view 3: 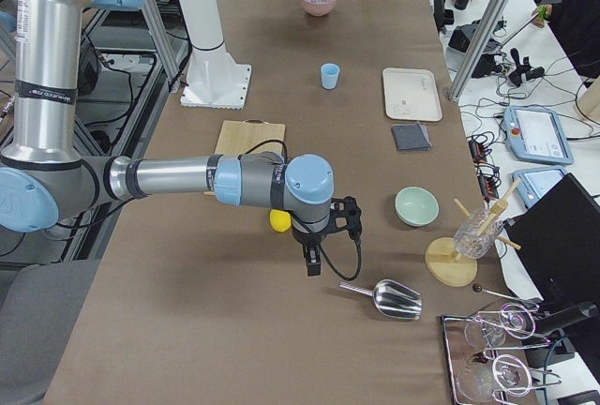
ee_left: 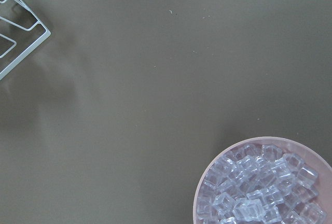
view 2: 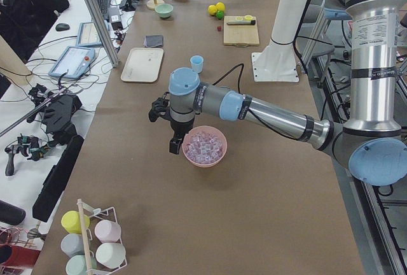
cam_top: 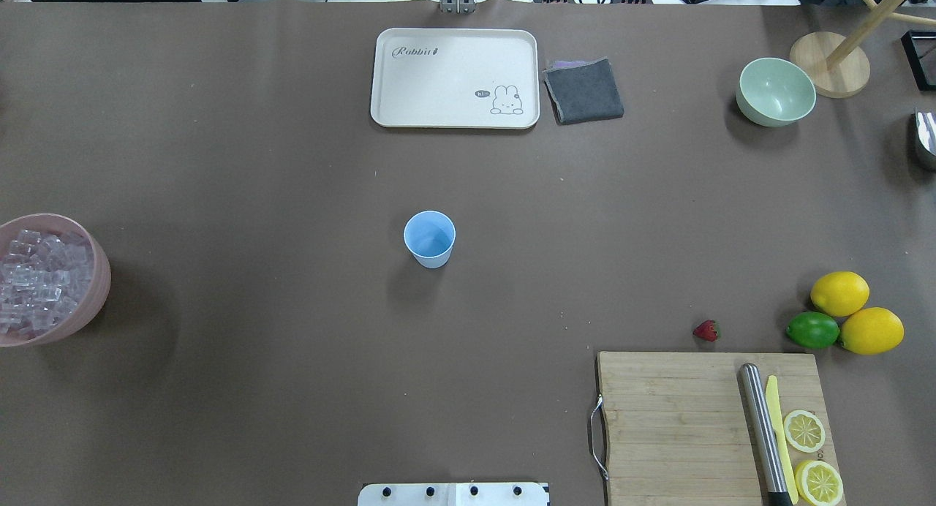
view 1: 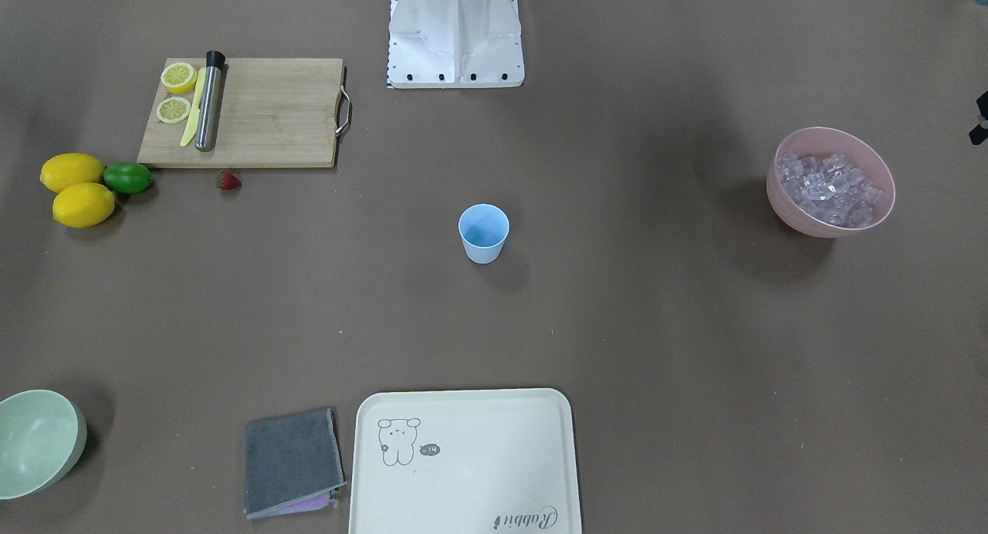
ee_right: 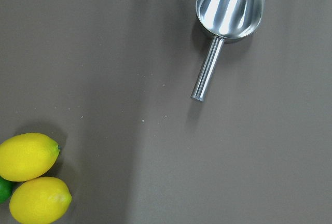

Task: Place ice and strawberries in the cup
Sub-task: 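Move the left gripper over the pink bowl of ice cubes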

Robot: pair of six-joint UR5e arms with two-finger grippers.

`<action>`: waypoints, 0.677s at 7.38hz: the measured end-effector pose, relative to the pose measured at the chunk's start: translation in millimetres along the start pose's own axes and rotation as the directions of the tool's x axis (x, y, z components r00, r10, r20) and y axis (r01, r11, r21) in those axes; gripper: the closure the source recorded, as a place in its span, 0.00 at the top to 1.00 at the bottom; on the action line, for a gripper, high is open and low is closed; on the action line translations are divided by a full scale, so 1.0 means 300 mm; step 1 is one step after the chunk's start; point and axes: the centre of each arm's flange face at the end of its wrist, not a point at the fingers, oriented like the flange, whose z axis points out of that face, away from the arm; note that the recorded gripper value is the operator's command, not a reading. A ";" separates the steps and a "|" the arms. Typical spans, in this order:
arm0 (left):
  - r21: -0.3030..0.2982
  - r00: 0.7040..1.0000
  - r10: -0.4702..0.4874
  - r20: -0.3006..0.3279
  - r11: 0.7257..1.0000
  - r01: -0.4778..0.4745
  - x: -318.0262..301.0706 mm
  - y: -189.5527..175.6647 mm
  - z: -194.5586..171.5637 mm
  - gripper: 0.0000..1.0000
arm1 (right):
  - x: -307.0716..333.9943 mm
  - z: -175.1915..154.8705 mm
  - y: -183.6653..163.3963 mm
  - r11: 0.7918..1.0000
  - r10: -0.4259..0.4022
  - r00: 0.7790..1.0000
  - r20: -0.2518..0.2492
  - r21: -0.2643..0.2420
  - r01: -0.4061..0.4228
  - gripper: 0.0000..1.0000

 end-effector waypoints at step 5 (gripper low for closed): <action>0.028 0.986 0.166 -0.011 0.986 -0.165 0.034 0.008 0.028 0.98 | -0.011 -0.006 0.020 1.000 -0.007 1.000 -0.001 0.003 0.007 1.00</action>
